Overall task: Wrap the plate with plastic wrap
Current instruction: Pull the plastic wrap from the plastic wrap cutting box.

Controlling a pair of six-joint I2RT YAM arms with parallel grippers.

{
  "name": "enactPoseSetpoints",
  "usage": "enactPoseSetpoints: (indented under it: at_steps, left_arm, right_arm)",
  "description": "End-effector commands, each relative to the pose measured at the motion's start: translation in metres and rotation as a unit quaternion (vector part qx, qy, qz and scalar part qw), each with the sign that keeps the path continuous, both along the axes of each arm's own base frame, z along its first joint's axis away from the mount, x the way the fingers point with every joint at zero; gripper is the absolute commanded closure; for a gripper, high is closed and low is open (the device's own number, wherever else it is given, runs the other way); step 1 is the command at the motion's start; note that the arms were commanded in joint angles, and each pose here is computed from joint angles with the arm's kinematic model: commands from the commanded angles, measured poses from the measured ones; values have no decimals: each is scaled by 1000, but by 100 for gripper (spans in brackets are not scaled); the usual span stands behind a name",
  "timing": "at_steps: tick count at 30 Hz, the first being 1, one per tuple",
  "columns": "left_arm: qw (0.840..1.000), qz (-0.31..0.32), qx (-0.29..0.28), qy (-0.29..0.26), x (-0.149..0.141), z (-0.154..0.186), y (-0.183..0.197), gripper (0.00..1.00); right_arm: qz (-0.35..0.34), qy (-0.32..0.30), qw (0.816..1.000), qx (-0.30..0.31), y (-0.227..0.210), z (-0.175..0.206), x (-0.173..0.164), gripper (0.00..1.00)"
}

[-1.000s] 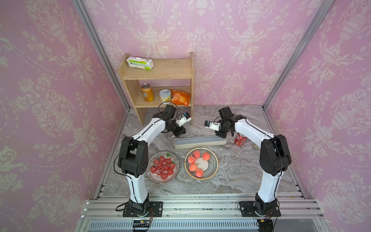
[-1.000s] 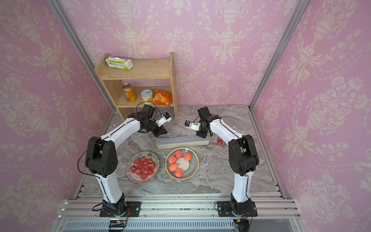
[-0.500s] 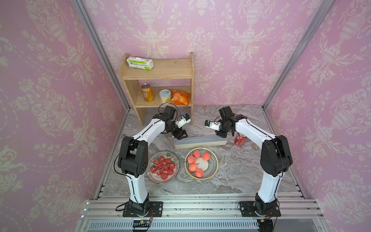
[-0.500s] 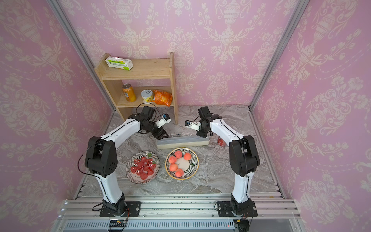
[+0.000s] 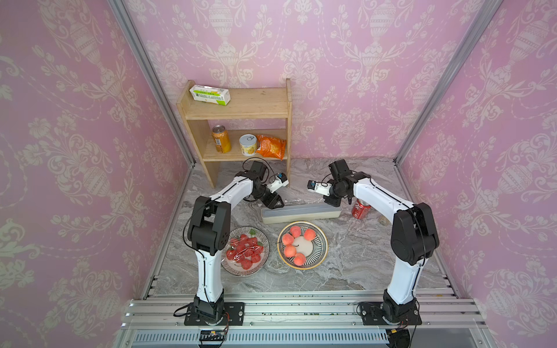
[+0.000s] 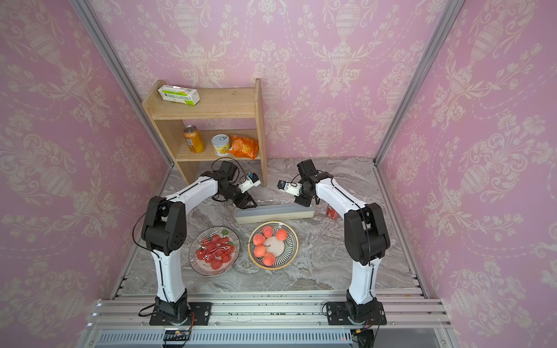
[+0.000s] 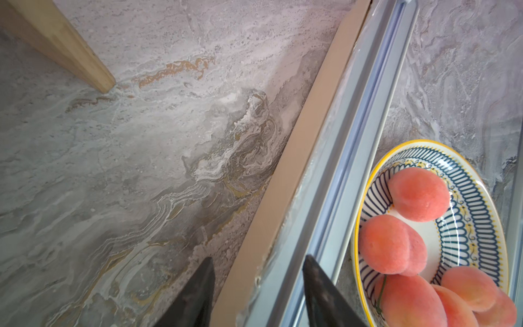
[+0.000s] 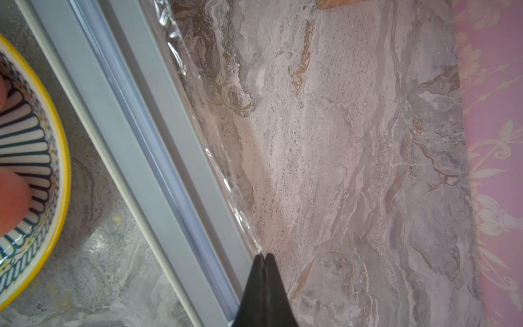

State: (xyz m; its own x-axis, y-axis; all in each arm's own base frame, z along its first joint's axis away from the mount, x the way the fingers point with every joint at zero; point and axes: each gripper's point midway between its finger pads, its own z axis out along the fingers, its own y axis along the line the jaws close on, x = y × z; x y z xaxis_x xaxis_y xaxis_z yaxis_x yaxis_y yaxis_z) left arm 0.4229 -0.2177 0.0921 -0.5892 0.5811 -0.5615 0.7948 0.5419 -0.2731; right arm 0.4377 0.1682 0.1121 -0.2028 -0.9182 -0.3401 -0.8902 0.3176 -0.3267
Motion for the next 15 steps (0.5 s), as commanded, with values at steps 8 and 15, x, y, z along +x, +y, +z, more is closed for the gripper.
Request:
enactPoseSetpoints:
  at_steps: [8,15]
  left_arm:
    - [1000,-5,-20,0,7,15,-5,100]
    - [999,-17,-17,-36,7,49,-3,100]
  right_arm:
    - [-25,-39,999,11,-3,35,11,100]
    - [-33,-65,997,10,-8,57,15,100]
